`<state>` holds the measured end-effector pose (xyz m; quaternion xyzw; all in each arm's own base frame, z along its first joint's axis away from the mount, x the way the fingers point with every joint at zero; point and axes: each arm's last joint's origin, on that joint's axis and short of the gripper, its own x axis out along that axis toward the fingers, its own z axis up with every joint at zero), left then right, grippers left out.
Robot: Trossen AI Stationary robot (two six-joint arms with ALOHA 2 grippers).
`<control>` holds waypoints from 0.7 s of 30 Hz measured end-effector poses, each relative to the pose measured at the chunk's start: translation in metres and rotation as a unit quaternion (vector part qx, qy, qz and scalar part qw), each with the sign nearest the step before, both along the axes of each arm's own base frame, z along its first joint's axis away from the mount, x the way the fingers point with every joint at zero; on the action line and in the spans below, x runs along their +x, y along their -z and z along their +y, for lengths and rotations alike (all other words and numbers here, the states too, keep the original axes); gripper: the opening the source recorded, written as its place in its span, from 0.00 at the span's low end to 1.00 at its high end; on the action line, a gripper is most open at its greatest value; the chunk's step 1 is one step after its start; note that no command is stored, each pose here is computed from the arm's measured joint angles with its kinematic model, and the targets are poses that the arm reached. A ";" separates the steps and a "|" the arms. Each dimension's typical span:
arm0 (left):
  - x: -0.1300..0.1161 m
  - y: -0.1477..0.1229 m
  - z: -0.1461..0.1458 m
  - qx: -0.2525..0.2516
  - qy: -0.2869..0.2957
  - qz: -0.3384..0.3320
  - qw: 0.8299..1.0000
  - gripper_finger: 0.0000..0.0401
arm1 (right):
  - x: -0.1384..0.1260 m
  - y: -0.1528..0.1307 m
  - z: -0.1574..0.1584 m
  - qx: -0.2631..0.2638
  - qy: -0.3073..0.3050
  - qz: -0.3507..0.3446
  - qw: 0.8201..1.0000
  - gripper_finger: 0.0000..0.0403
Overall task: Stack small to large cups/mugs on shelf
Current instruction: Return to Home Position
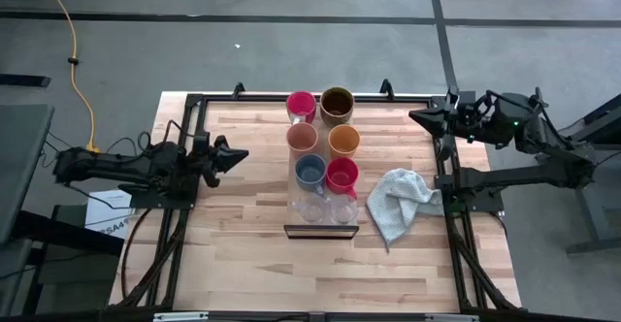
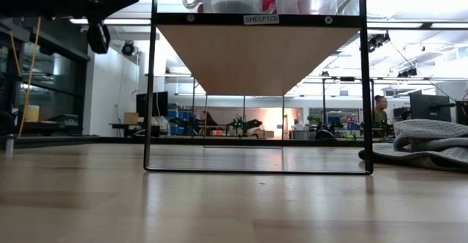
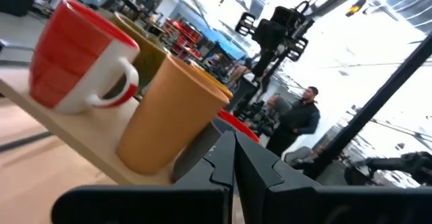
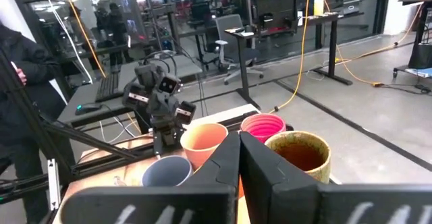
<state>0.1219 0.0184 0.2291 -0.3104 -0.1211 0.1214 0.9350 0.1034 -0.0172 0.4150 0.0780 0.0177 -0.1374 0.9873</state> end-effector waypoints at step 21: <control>-0.033 0.029 -0.006 0.017 -0.018 0.002 1.000 0.00 | 0.000 0.000 0.000 0.012 0.001 -0.001 1.000 0.00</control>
